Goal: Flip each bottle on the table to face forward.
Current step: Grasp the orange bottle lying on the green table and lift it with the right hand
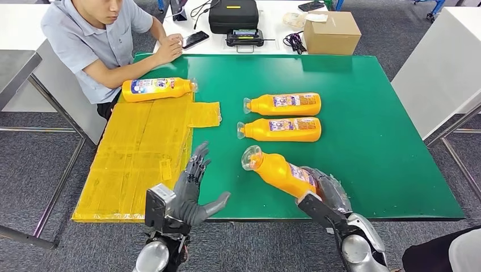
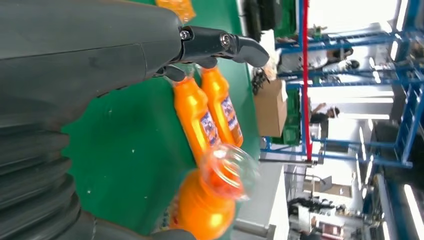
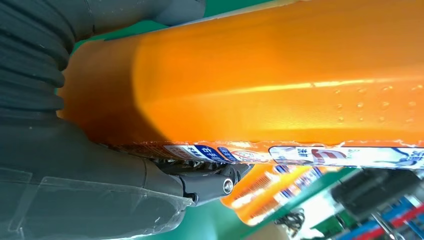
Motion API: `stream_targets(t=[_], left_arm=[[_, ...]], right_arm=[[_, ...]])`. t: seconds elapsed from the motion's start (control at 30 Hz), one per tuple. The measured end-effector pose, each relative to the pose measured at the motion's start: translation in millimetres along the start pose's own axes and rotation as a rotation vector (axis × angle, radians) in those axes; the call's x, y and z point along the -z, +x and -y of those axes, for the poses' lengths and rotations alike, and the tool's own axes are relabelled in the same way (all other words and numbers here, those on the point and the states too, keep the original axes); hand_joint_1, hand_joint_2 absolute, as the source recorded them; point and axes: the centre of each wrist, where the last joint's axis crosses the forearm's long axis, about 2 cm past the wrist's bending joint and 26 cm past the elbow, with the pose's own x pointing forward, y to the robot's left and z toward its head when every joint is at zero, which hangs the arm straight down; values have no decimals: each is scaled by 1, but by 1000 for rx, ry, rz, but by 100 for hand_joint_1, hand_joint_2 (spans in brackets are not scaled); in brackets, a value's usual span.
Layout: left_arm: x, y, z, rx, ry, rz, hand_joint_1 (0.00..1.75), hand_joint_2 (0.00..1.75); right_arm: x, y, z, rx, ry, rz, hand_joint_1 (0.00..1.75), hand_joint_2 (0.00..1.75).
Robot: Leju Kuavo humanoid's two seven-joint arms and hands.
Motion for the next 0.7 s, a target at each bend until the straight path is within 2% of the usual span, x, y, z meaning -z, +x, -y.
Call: stream_targets(t=[0.13, 0.23, 0.5, 0.7], left_arm=[[-4, -4, -4, -13, 47, 25, 0, 175], [-6, -8, -6, -75, 58, -12, 0, 175], [-11, -26, -1, -217, -47, -99, 0, 175], [-5, -35, 6, -222, -103, -109, 0, 175]], right_arm=[[4, 7, 1, 22, -37, 39, 175, 175], [9, 15, -1, 71, -52, 81, 175, 175], [25, 28, -11, 234, 4, 180, 175, 175], [41, 38, -22, 272, 79, 246, 175, 175]])
